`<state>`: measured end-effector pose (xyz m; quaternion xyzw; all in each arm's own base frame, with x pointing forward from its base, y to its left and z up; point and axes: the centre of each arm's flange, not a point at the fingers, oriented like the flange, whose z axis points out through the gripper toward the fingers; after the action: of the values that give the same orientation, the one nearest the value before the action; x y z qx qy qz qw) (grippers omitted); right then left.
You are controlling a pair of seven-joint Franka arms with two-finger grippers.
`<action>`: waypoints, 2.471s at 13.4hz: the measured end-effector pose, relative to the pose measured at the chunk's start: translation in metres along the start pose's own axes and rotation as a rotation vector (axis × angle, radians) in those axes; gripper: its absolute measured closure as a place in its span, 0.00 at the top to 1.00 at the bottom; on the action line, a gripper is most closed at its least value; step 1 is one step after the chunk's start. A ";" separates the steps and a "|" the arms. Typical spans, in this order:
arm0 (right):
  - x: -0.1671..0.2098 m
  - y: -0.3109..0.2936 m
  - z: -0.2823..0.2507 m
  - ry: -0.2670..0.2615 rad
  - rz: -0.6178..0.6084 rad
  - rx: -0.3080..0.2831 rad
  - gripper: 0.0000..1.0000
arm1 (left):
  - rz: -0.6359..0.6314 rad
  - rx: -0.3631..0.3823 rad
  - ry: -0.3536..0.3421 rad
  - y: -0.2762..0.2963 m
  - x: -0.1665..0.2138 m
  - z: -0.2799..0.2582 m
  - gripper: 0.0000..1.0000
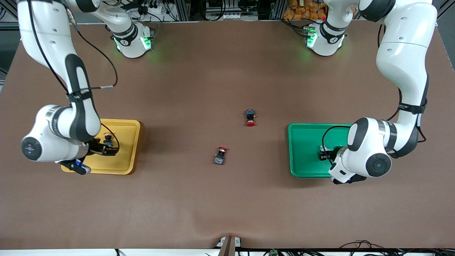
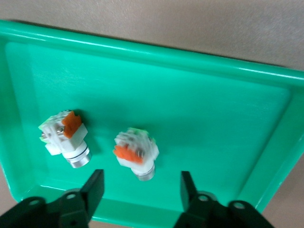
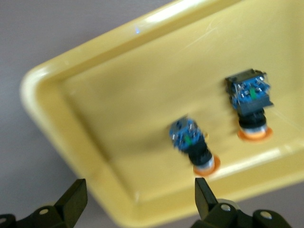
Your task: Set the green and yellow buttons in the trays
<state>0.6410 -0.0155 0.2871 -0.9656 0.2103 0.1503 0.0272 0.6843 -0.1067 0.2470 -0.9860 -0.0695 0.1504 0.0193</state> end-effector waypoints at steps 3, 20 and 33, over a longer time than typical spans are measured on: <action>-0.041 0.000 -0.095 0.033 -0.041 0.071 1.00 | -0.007 -0.005 0.041 -0.004 -0.005 -0.030 1.00; -0.184 0.045 -0.292 0.117 -0.155 0.034 1.00 | 0.227 0.093 0.214 -0.077 -0.196 -0.303 1.00; -0.199 0.066 -0.303 0.158 -0.281 0.038 1.00 | 0.302 0.047 0.224 -0.114 -0.270 -0.344 1.00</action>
<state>0.5257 -0.0313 0.6370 -0.9937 0.0775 0.0645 0.0494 0.5171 -0.0385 0.6615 -0.9951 0.0855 0.0424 0.0271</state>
